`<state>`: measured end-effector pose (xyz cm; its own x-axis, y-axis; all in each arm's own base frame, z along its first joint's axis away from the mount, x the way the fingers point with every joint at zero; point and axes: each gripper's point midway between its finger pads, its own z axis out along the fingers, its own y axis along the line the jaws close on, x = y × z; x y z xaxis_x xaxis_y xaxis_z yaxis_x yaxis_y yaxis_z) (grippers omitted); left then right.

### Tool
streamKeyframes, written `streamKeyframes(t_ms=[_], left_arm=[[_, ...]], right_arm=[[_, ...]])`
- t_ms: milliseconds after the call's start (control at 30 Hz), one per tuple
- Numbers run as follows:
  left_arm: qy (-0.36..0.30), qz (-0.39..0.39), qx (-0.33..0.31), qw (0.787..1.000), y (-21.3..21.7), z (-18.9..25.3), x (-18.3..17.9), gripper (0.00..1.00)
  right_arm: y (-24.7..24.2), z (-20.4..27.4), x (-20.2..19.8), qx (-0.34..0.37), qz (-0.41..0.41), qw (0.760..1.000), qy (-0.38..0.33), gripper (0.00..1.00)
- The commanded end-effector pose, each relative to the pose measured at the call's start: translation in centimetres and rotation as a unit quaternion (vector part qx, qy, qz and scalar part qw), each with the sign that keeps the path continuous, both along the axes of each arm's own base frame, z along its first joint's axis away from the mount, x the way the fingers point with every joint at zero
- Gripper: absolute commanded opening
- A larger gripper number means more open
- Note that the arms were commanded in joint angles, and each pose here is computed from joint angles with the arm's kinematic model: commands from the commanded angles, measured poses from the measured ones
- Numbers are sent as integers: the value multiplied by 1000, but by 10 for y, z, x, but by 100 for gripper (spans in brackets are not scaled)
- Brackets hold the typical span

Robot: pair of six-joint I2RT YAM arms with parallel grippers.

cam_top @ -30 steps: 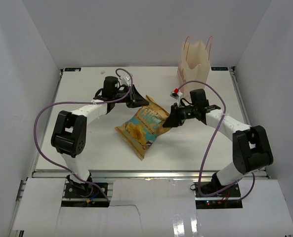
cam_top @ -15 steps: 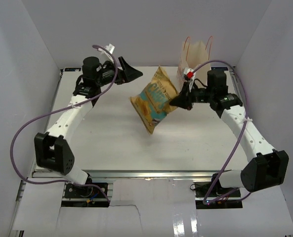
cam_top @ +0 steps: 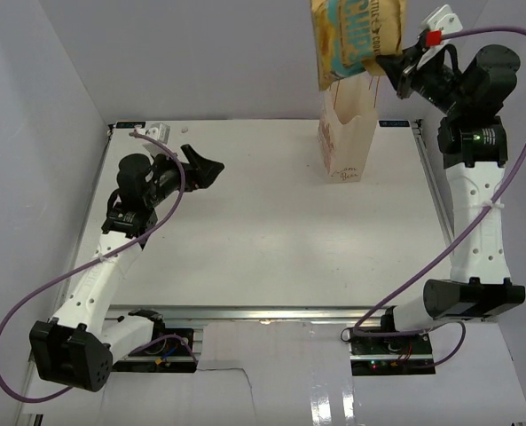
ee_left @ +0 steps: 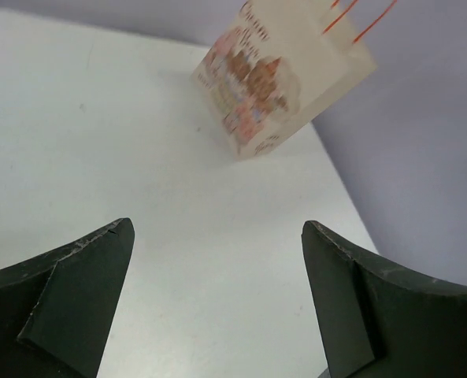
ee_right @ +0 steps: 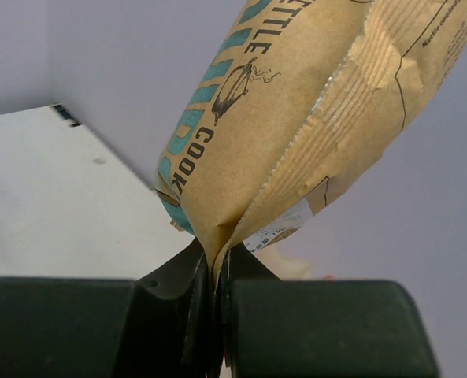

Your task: Place the snacks into the paper bag

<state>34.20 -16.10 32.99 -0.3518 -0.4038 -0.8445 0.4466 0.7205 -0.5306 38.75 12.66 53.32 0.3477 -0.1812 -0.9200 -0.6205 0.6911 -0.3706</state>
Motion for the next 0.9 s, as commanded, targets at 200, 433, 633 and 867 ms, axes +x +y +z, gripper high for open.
streamKeyframes(t_ms=[200, 433, 633, 867], left_arm=[[36, 41, 18, 998, 20, -33, -17, 98], [48, 45, 19, 998, 22, -45, -21, 98], [58, 41, 17, 997, 20, -53, -19, 98], [63, 36, 15, 997, 18, -57, -16, 98]], right_arm=[[-72, 48, 68, 18, -158, 982, -102, 8], [-79, -4, 84, -16, -176, 982, -66, 8], [-77, -41, 79, -51, -168, 983, -45, 8], [-71, -64, 66, -70, -148, 986, -34, 8]])
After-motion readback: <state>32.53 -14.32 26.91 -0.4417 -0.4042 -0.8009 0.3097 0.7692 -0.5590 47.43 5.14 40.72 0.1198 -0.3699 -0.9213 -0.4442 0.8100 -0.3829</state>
